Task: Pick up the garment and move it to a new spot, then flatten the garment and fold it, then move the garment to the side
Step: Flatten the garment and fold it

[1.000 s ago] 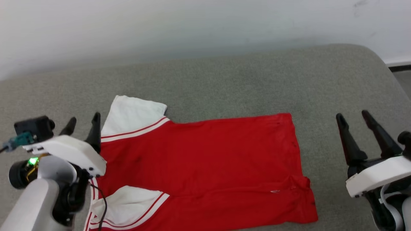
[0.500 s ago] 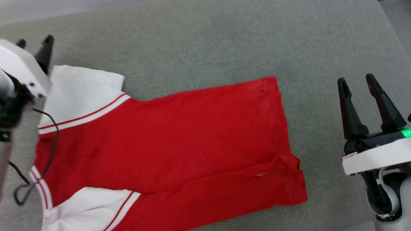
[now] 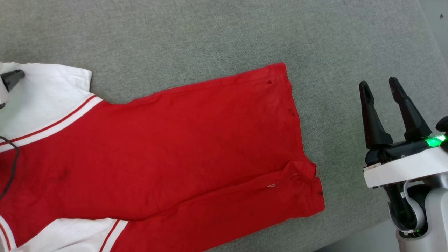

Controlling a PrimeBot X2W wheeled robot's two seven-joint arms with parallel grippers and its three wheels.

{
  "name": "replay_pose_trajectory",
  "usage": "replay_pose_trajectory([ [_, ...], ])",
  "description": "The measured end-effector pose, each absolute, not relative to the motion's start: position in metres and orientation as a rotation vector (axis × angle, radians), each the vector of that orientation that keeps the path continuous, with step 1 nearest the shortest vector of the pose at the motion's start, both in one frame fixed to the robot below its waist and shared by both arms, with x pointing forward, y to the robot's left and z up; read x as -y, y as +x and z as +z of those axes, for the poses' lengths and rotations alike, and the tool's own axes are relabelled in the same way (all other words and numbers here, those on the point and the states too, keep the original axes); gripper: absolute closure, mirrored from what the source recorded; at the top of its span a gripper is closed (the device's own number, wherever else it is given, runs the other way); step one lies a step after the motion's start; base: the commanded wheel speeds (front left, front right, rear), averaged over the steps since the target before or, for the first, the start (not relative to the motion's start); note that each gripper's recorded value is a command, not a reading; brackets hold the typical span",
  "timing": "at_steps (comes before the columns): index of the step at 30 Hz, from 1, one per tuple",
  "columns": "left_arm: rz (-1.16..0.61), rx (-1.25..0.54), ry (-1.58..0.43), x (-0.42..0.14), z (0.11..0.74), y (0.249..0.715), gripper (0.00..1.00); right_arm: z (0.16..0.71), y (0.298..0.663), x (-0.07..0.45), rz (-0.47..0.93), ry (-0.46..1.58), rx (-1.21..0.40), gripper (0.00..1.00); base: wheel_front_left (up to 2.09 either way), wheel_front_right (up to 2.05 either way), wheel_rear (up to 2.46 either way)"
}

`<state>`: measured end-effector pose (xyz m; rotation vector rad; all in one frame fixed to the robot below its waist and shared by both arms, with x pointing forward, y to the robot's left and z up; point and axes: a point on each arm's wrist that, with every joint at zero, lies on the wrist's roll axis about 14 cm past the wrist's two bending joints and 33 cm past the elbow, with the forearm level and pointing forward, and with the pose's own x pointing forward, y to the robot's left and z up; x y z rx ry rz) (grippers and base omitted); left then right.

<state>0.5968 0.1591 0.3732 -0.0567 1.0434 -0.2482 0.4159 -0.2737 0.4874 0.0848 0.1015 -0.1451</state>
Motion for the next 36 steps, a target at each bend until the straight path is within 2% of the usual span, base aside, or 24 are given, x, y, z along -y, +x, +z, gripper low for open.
replay_pose_trajectory([
  [2,-0.246,-1.078,-0.078,-0.158,0.366,0.595,0.03,0.482,0.415,0.275,-0.151,0.091,-0.116,0.00,0.00,0.00,0.00],
  [3,-0.249,-1.093,-0.087,-0.156,0.363,0.593,0.41,0.480,0.415,0.275,-0.153,0.092,-0.123,0.00,0.00,0.00,0.00],
  [4,-0.246,-1.105,-0.101,-0.155,0.361,0.593,0.64,0.478,0.415,0.275,-0.154,0.099,-0.128,0.00,0.00,0.00,0.00],
  [5,-0.244,-1.109,-0.108,-0.155,0.360,0.592,1.00,0.475,0.415,0.275,-0.155,0.104,-0.135,0.00,0.00,0.00,0.00],
  [17,-0.241,-1.072,-0.160,-0.147,0.368,0.581,1.00,0.470,0.415,0.277,-0.137,0.174,-0.195,0.00,0.00,0.00,0.00],
  [26,-0.288,-0.898,-0.180,-0.143,0.411,0.576,1.00,0.427,0.427,0.274,-0.085,0.268,-0.455,0.00,0.00,0.00,0.00],
  [36,-0.326,-0.755,-0.158,-0.146,0.454,0.566,1.00,0.398,0.471,0.236,0.071,0.256,-0.715,0.00,0.00,0.00,0.00],
])
